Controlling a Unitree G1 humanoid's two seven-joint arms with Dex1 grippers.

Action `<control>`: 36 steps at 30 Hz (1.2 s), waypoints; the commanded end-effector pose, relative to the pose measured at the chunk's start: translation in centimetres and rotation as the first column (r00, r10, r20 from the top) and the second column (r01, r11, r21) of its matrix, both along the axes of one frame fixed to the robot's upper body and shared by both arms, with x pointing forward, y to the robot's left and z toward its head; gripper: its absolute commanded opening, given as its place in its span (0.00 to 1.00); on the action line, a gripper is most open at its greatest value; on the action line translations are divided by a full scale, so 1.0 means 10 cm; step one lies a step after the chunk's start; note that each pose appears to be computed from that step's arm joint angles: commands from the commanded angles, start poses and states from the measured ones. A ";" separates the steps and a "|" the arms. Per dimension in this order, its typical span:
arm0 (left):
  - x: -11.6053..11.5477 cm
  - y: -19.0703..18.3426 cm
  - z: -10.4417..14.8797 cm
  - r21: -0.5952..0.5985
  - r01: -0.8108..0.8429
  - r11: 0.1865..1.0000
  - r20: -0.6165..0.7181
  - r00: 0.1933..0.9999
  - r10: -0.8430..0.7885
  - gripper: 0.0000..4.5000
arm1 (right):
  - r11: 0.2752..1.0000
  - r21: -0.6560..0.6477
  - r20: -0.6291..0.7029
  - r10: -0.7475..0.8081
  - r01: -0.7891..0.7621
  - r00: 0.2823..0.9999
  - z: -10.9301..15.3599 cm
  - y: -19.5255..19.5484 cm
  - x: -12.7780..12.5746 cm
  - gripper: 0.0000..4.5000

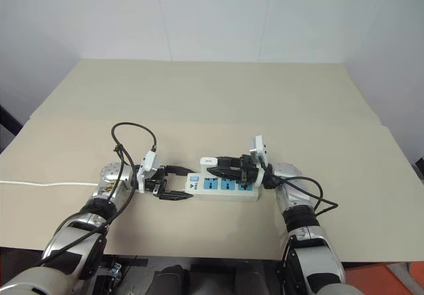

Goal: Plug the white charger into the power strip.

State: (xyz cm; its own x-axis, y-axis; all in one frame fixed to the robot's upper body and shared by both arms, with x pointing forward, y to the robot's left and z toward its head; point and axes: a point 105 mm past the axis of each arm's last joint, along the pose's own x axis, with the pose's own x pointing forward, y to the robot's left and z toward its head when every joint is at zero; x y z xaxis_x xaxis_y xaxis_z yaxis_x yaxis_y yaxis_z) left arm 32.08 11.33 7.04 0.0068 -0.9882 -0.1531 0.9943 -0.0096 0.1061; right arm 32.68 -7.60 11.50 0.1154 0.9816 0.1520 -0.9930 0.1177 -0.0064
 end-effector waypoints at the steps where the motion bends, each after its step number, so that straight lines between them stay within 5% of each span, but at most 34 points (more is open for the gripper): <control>1: -0.03 -0.04 -0.04 0.012 0.023 1.000 -0.010 1.000 -0.023 0.72 | 1.000 0.006 0.036 0.003 -0.003 0.999 0.05 -0.01 0.01 0.24; 13: -0.04 -0.02 -0.05 0.017 0.018 1.000 -0.009 1.000 -0.018 0.72 | 0.999 -0.052 -0.013 -0.015 0.014 1.000 -0.18 -0.14 -0.01 0.24; 36: -0.03 -0.02 -0.05 0.015 0.013 1.000 -0.005 1.000 -0.013 0.72 | 0.982 -0.186 0.160 -0.003 0.034 0.987 -0.19 -0.08 0.01 0.24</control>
State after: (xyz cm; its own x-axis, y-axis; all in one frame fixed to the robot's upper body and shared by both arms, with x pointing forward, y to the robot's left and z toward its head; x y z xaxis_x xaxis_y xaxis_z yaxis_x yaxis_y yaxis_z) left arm 32.17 11.51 6.90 0.0210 -0.9870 -0.1591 0.9945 0.0044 0.1042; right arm 32.50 -8.26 10.31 0.0948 0.9947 0.0406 -0.9756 0.1010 -0.1949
